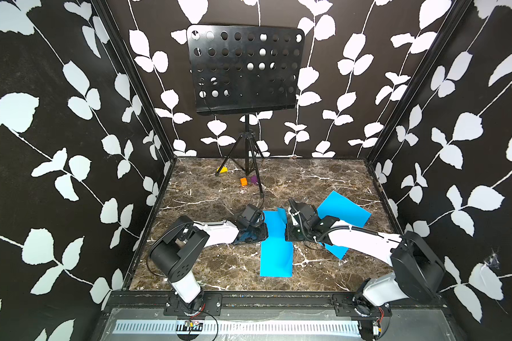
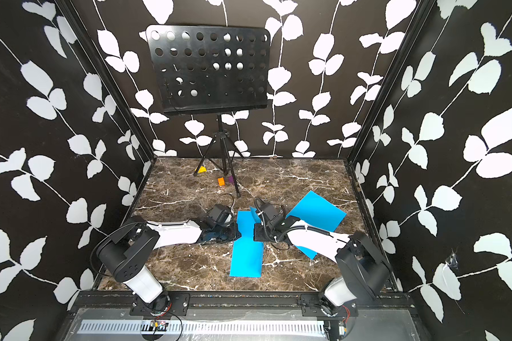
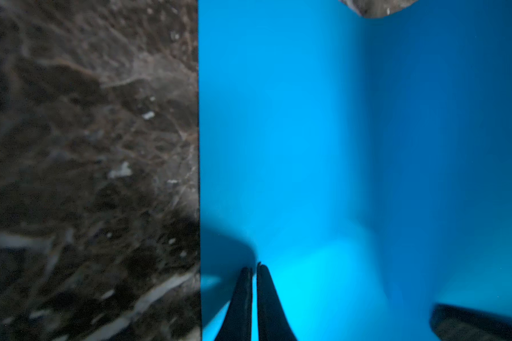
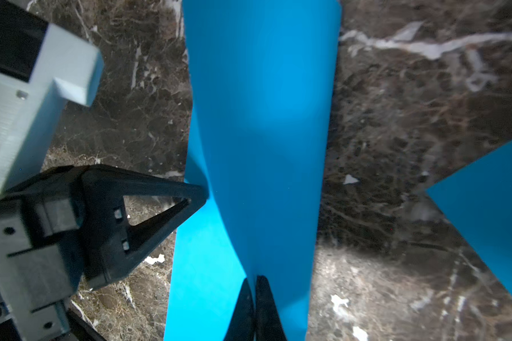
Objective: Fold the rectangular paper in half along the long edge
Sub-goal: Fold the paper at the center of the board.
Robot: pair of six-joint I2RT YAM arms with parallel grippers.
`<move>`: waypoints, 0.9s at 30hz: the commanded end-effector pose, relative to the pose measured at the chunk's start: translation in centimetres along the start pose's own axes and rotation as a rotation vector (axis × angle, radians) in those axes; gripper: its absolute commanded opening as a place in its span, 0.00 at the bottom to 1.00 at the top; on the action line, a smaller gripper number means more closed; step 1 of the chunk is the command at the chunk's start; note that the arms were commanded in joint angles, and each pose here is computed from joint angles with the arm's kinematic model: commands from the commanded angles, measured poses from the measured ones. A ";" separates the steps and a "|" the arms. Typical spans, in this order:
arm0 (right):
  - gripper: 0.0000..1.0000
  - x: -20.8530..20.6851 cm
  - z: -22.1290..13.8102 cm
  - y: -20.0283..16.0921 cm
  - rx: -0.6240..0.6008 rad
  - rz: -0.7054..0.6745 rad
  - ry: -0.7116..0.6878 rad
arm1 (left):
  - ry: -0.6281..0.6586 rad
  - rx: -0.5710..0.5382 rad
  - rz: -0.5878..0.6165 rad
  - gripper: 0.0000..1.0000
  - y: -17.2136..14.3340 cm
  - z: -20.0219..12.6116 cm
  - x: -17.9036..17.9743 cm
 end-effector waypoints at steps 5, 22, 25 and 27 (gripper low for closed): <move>0.03 3.2 1.9 0.5 0.006 0.043 0.139 | 0.087 0.109 -0.057 0.14 -3.6 0.8 2.8; 0.01 1.3 3.8 0.7 -0.010 0.061 0.040 | 0.194 -0.010 -0.052 0.49 -2.4 -4.7 2.8; 0.01 1.1 4.1 0.6 -0.008 0.066 0.030 | 0.218 -0.055 -0.066 0.50 -2.2 -5.6 3.2; 0.01 1.2 4.1 0.6 -0.007 0.067 0.037 | 0.213 -0.048 -0.082 0.44 -2.4 -5.3 3.2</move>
Point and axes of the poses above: each gripper's point midway between its finger pads, its own z axis out along the fingers, its own x axis along the line the jaws close on, y = z × x, the point moved 3 cm from there along -z, back along the fingers, and after that the axes turned 14 degrees about z, right-handed, at the moved point
